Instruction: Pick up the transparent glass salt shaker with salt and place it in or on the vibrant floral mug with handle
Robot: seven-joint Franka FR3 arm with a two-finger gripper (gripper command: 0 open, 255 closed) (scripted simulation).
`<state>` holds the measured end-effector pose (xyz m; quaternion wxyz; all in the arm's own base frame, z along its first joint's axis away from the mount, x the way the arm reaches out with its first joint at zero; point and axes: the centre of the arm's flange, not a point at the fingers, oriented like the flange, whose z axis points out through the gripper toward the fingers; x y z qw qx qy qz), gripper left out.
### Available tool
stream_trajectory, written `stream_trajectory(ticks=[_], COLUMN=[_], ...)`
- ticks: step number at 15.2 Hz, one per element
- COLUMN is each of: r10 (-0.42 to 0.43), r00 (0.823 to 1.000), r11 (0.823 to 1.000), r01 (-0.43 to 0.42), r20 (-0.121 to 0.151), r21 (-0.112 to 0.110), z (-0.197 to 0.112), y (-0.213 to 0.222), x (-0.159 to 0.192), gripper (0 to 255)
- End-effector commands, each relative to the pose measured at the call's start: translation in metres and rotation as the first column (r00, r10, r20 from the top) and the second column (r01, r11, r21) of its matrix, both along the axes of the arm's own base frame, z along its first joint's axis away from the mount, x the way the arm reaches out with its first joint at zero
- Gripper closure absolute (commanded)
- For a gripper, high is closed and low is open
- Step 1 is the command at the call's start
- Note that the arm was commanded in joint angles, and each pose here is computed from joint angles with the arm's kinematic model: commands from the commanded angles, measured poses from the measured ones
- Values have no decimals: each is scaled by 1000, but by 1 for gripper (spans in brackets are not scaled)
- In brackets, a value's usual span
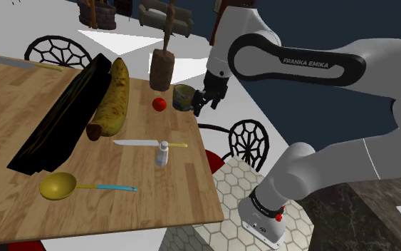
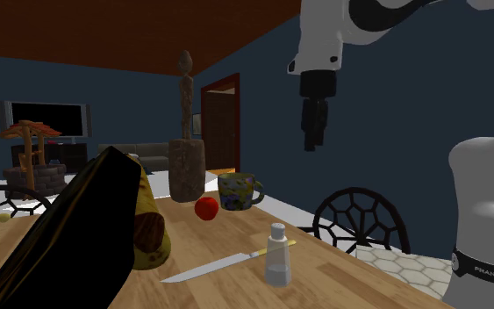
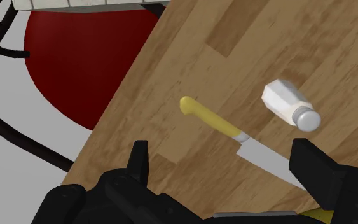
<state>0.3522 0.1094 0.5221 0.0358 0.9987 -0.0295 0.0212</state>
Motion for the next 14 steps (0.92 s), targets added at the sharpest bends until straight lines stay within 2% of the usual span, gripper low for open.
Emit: stream_trajectory(ticks=[1,12,14], r10=[-11,-67,-69], r00=[1000,998,997], r11=[1000,998,997], r01=[11,66,68], r20=[-3,-22,-23], r21=[-3,-24,-24], z=[-21,-115,-124], y=[23,130,133], x=[11,55,57], gripper=[0,0,0])
